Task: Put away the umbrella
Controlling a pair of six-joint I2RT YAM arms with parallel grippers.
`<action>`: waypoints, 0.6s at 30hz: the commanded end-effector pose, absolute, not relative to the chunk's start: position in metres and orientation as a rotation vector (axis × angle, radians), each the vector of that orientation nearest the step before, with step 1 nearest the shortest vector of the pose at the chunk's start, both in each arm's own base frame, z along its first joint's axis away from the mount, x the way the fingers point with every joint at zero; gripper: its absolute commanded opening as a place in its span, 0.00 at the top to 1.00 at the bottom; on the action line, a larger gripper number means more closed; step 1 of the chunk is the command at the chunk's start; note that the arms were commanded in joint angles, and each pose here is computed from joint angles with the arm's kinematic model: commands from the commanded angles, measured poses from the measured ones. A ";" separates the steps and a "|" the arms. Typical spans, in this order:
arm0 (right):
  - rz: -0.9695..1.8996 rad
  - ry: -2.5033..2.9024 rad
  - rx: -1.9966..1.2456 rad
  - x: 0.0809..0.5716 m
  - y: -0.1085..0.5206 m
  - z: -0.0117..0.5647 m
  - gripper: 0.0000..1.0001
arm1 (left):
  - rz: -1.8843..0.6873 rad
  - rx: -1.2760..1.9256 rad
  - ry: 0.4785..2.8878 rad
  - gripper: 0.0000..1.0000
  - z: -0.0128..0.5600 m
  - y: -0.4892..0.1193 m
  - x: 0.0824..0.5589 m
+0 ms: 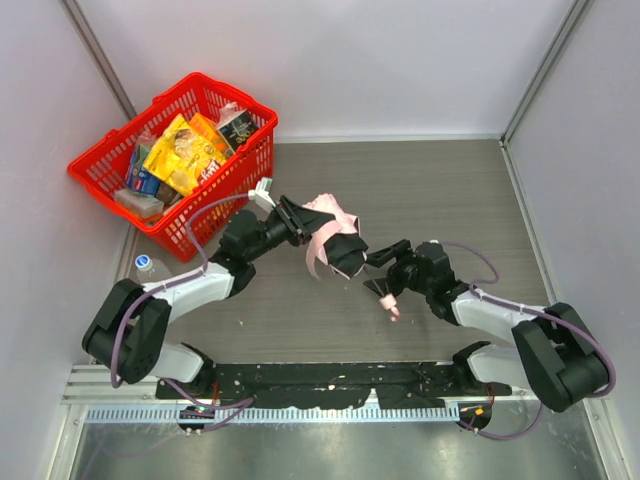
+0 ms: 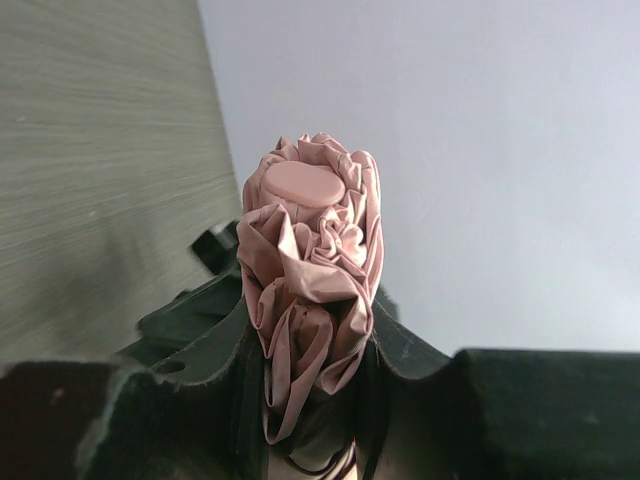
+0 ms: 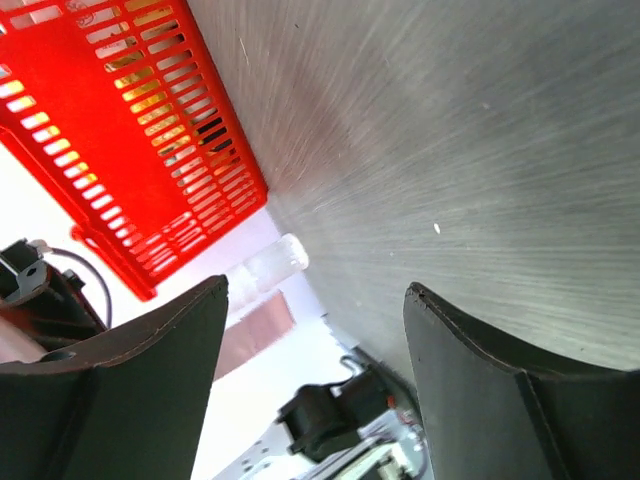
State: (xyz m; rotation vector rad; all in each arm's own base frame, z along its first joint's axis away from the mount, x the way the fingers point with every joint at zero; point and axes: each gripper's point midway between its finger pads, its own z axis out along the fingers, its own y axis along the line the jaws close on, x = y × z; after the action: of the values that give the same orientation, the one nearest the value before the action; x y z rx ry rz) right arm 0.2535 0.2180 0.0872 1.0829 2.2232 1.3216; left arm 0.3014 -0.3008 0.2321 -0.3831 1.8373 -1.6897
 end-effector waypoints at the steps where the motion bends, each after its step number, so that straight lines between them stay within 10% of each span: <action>1: 1.693 2.103 1.246 0.249 0.238 0.117 0.25 | -1.831 -0.284 1.642 1.00 0.306 -0.306 0.303; 18: 2.241 1.755 1.333 0.255 0.307 0.197 0.28 | -1.928 -0.310 1.533 1.00 0.337 -0.314 0.318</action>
State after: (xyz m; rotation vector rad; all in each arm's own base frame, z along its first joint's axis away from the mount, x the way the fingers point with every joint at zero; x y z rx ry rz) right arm 0.2399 0.3023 0.1409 1.1982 2.0297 1.9644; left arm 0.3233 -0.3181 0.2779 -0.4016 1.7226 -1.8388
